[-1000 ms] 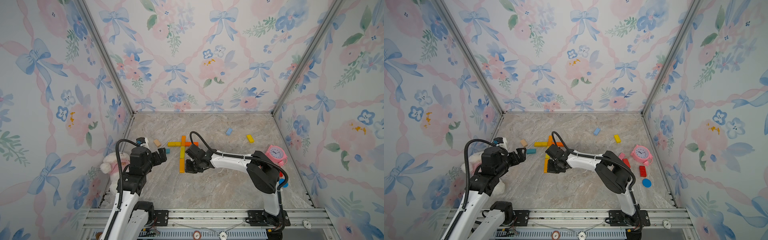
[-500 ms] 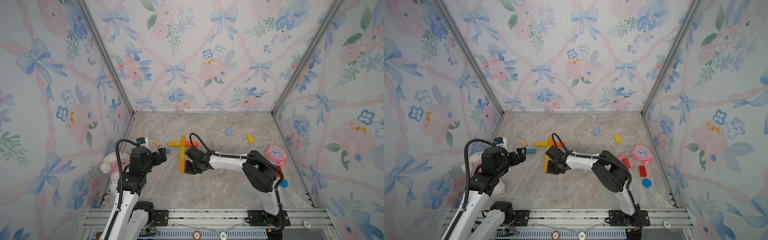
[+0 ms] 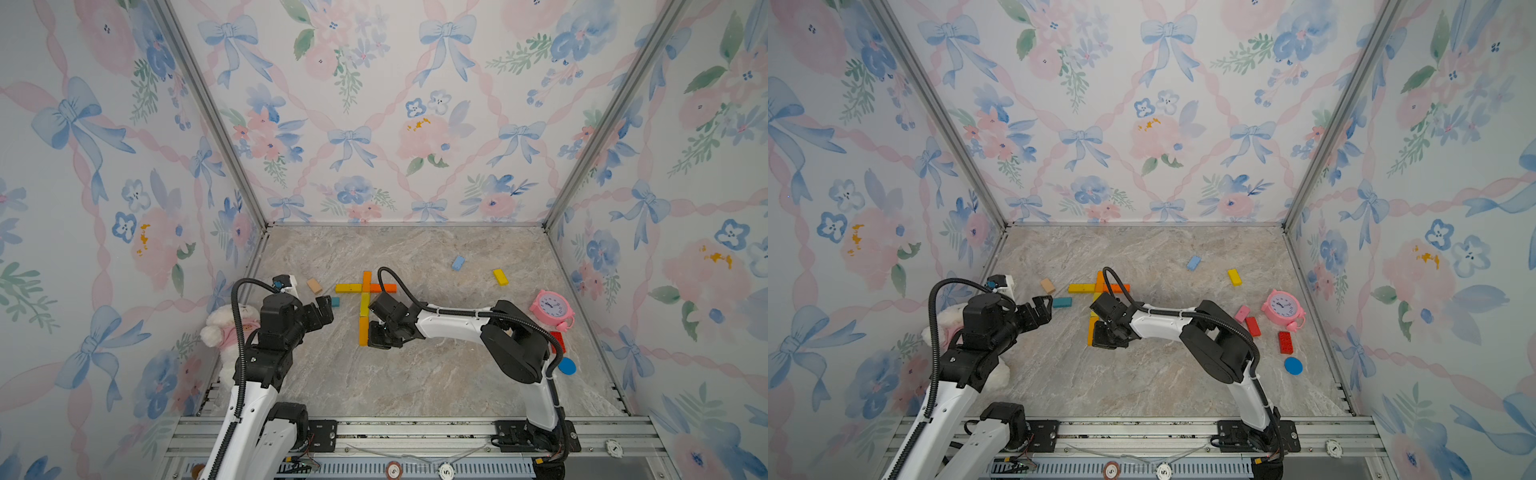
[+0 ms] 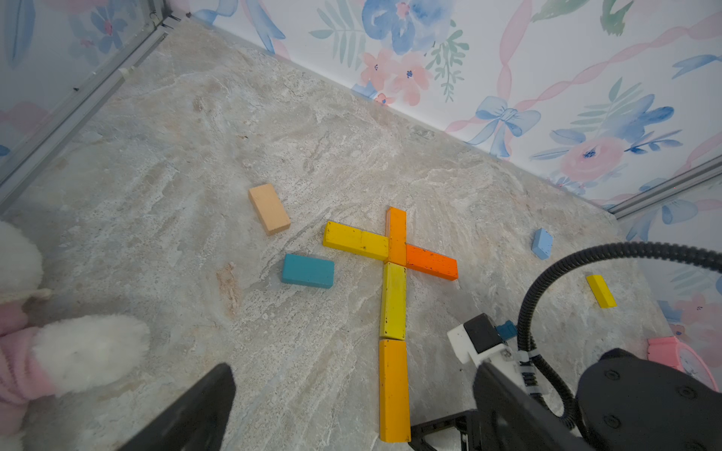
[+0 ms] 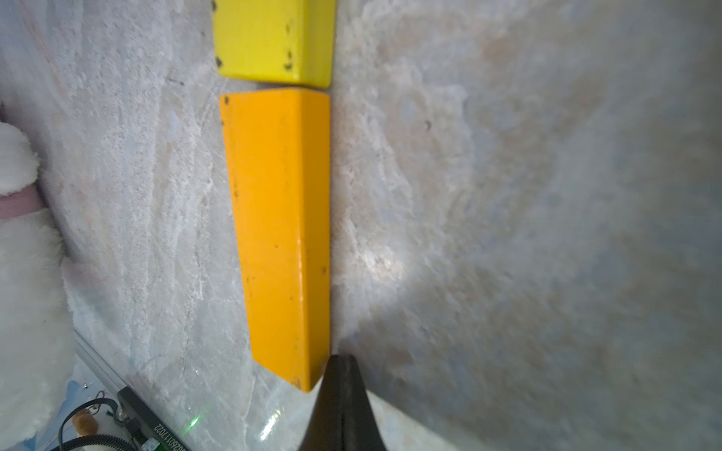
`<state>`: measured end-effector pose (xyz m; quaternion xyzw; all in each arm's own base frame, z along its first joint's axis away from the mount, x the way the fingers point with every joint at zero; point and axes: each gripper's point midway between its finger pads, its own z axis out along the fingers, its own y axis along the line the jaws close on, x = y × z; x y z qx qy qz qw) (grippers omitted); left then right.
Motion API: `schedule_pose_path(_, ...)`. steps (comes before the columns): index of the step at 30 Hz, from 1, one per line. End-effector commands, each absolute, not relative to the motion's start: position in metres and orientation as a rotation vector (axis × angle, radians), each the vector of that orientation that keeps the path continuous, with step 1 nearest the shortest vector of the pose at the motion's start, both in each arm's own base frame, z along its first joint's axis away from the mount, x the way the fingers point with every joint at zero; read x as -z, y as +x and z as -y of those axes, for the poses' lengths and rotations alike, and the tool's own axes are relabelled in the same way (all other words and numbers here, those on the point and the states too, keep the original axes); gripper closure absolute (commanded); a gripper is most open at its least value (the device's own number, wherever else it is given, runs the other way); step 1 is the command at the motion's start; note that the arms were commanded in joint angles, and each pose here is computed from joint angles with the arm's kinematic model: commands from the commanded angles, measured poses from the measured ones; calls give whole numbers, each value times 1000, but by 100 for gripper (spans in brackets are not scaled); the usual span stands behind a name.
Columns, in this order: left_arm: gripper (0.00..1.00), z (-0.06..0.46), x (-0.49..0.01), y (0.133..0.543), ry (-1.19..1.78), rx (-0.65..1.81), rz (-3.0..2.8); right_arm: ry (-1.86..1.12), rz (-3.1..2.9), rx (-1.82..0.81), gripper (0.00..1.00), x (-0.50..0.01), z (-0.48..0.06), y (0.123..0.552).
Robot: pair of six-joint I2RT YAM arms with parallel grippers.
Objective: Assemble the letter t with building blocks
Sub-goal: Adjust the building block at the center of the board.
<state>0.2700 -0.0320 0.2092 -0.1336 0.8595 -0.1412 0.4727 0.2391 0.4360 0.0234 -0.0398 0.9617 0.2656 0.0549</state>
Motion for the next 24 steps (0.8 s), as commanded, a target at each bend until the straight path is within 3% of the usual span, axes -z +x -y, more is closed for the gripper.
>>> schedule_pose_path(1, 2, 29, -210, 269, -339, 340, -2090, -101, -2958, -768, 99, -7, -436, 236)
schedule_pose_path(17, 2, 30, -210, 269, -339, 343, -2090, -91, -2944, -782, 96, -14, -436, 239)
schedule_pose_path(21, 2, 29, -209, 269, -338, 341, -2093, -116, -2882, -782, 93, -44, -426, 241)
schedule_pose_path(24, 2, 30, -208, 270, -338, 342, -2096, -202, -2774, -755, 89, -98, -412, 243)
